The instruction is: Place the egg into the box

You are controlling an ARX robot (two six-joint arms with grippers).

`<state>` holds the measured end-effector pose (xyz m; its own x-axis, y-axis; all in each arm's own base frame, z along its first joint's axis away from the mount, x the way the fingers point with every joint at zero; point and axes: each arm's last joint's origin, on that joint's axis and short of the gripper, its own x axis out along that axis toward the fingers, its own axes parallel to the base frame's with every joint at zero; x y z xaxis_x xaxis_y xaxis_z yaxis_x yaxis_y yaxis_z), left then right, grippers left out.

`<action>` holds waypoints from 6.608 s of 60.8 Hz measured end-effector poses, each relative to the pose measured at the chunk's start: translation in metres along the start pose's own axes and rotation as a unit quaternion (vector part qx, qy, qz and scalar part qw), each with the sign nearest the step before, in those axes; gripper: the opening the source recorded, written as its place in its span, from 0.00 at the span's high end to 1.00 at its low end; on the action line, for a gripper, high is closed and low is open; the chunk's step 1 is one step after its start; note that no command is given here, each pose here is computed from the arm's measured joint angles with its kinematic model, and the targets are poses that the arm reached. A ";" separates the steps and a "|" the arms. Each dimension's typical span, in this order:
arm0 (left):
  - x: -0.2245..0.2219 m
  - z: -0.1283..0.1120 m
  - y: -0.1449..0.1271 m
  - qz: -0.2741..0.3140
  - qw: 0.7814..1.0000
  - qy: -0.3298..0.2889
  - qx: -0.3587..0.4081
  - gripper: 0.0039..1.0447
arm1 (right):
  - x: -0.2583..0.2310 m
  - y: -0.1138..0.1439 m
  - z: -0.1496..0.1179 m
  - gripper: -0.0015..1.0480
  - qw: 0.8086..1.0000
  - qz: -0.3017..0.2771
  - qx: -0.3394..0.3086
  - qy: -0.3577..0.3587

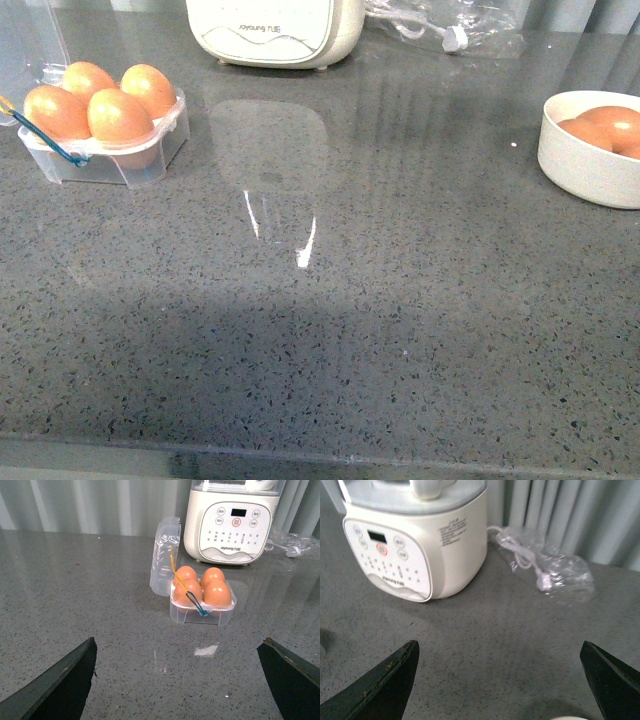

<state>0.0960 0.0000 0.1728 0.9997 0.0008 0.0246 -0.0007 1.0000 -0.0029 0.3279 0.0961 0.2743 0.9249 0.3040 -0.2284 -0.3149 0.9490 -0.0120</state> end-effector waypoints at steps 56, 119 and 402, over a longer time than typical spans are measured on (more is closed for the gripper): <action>0.000 0.000 0.000 0.000 1.000 0.000 0.000 0.06 | -0.177 -0.036 -0.102 0.70 0.981 -0.158 0.028 -0.107; 0.000 0.000 0.000 0.000 1.000 0.000 0.000 0.06 | -0.204 -0.022 -0.157 0.97 0.980 -0.159 0.024 -0.116; 0.187 0.086 -0.052 -0.060 0.986 0.153 -0.033 0.06 | -0.217 -0.018 -0.163 0.07 0.980 -0.159 0.024 -0.114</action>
<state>0.2803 -0.0514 0.2639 0.9529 -0.1286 -0.2747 0.1098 0.9905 -0.0828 0.0976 -0.0003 0.1654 1.0000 -0.0019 0.0025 0.0019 1.0000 0.0002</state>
